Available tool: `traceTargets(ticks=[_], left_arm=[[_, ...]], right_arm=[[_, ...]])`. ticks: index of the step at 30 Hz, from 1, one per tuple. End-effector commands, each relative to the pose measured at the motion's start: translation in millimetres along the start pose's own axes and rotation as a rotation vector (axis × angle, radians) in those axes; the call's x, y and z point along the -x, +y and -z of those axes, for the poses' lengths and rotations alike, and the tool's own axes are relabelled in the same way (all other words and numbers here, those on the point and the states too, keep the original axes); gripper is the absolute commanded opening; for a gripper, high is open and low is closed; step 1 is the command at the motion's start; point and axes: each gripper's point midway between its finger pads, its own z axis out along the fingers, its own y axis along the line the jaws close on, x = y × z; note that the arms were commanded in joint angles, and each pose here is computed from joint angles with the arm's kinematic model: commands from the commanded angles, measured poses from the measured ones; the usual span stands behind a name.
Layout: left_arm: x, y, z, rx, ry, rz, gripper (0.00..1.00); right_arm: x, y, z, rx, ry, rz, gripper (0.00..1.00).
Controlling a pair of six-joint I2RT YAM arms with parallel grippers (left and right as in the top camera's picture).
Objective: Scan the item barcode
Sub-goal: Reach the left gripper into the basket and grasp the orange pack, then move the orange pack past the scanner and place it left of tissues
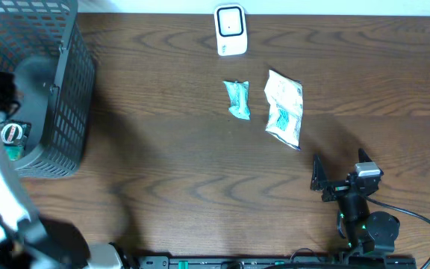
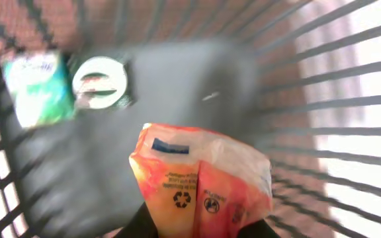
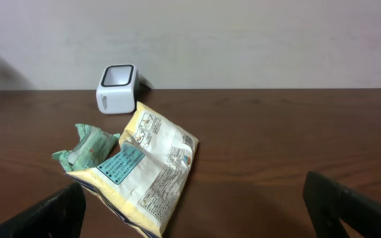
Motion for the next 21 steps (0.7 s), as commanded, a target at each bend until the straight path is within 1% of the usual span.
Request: traceTargets(ticks=[1,4,7,11,16,18,21], left_arm=[[13.2,-28.0,53.9,-0.172,-0.076,-0.004,0.15],[14.1,-48.7,97.5,-0.320,-0.113,-0.021,0.15],[-5.7,-66.2,127.3,-0.442,-0.065,-0.076,0.14],[-56.9,-105.2,154.3,-0.635,0.022,-0.382,0.15],[-136.9,-135.5,153.0,-0.742,0.130,-0.739,0.15],[-170.6,-144.2,146.2,-0.765,0.191,-0.837,0.15],[-223.8,-154.6,130.7,-0.774,0.310,-0.927,0.15]], right_arm=[[-0.3,-2.0,0.4,-0.009,0.000,0.011,0.99],[-0.3,-2.0,0.4,-0.009,0.000,0.011,0.99],[-0.3,-2.0,0.4,-0.009,0.000,0.011,0.99],[-0.3,-2.0,0.4,-0.009,0.000,0.011,0.99],[-0.3,-2.0,0.4,-0.009,0.000,0.011,0.99],[-0.3,-2.0,0.4,-0.009,0.000,0.011,0.99],[-0.3,-2.0,0.4,-0.009,0.000,0.011,0.99]])
